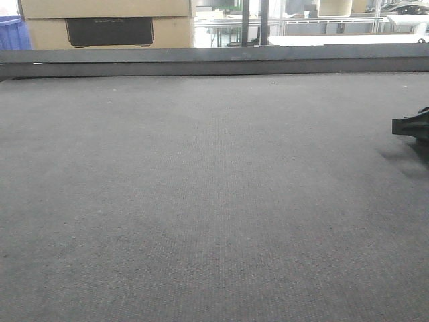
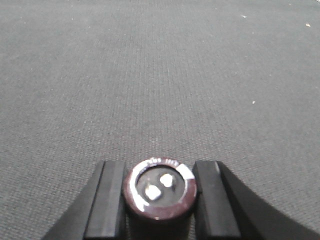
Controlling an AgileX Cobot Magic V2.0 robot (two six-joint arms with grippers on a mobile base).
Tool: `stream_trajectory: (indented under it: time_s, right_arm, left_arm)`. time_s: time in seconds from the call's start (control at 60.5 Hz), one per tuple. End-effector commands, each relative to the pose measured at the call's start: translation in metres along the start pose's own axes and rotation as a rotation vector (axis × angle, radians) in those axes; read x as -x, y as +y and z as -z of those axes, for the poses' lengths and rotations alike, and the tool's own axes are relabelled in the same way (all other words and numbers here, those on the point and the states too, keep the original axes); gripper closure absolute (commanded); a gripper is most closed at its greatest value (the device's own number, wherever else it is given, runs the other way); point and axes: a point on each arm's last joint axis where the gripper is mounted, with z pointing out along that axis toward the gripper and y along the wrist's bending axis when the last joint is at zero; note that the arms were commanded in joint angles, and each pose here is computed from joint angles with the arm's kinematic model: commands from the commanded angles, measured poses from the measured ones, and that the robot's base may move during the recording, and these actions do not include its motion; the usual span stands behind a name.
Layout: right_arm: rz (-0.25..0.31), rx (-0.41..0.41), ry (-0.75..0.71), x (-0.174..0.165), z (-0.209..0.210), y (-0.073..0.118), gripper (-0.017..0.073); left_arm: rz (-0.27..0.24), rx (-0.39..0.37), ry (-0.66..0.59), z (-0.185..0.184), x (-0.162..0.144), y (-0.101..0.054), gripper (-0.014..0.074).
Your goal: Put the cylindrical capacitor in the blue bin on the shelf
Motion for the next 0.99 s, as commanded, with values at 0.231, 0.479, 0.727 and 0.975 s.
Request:
stream_trajectory:
  time_s: [0.231, 0.479, 0.727, 0.975]
  right_arm:
    - [-0.005, 0.015, -0.171, 0.085, 0.044, -0.002, 0.0721]
    - [-0.015, 0.029, -0.213, 0.138, 0.105, -0.005, 0.0721]
    - [-0.018, 0.036, -0.238, 0.156, 0.136, -0.006, 0.0721]
    - [-0.018, 0.036, -0.251, 0.159, 0.141, -0.007, 0.0721]
  left_arm:
    - [-0.035, 0.001, 0.093, -0.010, -0.037, 0.001, 0.0015]
    - [0.013, 0.042, 0.092, -0.026, -0.107, 0.007, 0.0015]
    - [0.061, 0.201, 0.120, -0.052, -0.137, 0.031, 0.0012]
    - [0.078, 0.217, 0.162, -0.096, -0.173, 0.042, 0.0012]
